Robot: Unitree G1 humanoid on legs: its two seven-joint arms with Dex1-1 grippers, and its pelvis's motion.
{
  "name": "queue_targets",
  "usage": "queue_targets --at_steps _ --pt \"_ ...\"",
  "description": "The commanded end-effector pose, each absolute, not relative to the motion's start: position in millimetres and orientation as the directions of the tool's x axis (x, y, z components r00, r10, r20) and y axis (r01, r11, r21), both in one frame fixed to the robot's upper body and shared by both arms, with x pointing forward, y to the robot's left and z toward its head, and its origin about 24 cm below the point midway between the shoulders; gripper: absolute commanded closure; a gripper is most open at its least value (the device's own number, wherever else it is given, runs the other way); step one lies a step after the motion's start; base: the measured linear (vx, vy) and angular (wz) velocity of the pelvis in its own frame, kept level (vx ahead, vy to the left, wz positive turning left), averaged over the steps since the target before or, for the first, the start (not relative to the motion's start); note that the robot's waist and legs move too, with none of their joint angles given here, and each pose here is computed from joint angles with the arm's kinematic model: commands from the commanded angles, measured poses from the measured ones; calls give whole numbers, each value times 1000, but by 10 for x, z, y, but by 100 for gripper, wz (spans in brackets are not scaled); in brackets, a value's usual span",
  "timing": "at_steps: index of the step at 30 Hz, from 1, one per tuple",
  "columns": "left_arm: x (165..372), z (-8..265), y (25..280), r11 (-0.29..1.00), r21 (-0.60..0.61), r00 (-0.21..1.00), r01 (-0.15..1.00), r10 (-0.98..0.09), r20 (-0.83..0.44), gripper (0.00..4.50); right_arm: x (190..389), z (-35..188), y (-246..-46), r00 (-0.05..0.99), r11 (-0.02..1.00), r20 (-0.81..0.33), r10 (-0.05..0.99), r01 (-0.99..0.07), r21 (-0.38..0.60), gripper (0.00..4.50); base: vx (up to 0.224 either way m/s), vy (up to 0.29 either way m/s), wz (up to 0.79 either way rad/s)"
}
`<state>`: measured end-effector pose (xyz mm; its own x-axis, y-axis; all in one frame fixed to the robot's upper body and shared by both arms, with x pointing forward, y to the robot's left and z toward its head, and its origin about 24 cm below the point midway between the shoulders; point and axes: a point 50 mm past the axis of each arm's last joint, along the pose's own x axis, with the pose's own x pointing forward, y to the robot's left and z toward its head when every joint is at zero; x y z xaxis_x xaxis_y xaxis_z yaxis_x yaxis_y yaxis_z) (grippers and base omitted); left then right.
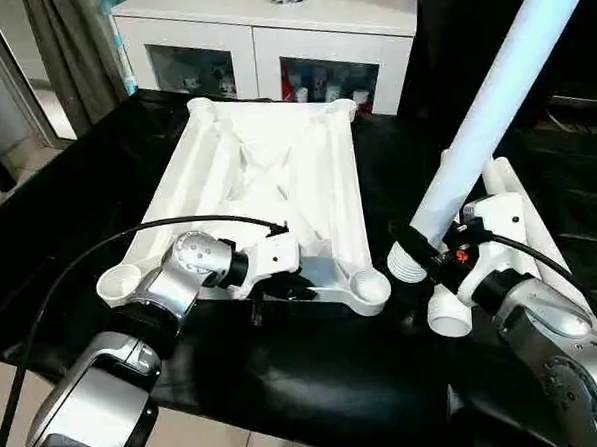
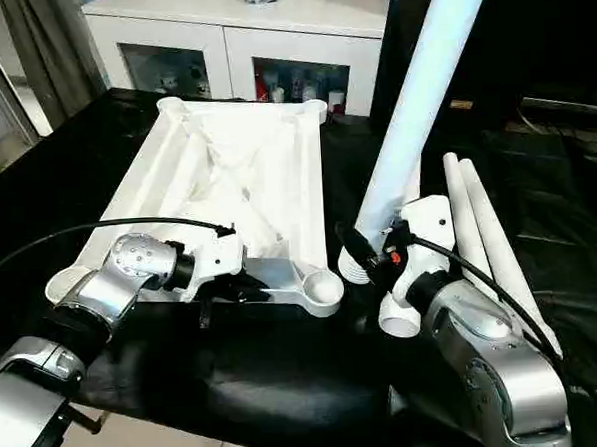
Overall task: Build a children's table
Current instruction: Insert table leg to table base
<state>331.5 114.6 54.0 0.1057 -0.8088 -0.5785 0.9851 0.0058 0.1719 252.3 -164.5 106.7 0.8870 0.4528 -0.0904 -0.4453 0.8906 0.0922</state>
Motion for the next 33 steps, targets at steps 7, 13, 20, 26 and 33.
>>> queue_targets --at_steps 7,13,20,26,33 --pt "3349 584 1339 320 101 328 942 -815 -478 447 2655 970 -1554 825 837 -157 543 -517 181 259 0 0 0" --pt "3180 533 1247 329 104 338 939 -819 -464 449 2832 952 -1449 778 793 -162 607 -579 191 259 0 0 0" --pt "3054 568 1149 318 167 359 933 -810 -463 450 3065 895 -1375 718 742 -191 670 -638 206 260 0 0 0" --pt "3047 627 1122 322 188 373 928 -807 -459 450 3134 804 -1321 679 718 -235 696 -670 189 260 0 0 0" --pt "3028 637 1129 315 186 365 931 -810 -459 450 3145 746 -1303 664 707 -252 704 -689 159 260 0 0 0"
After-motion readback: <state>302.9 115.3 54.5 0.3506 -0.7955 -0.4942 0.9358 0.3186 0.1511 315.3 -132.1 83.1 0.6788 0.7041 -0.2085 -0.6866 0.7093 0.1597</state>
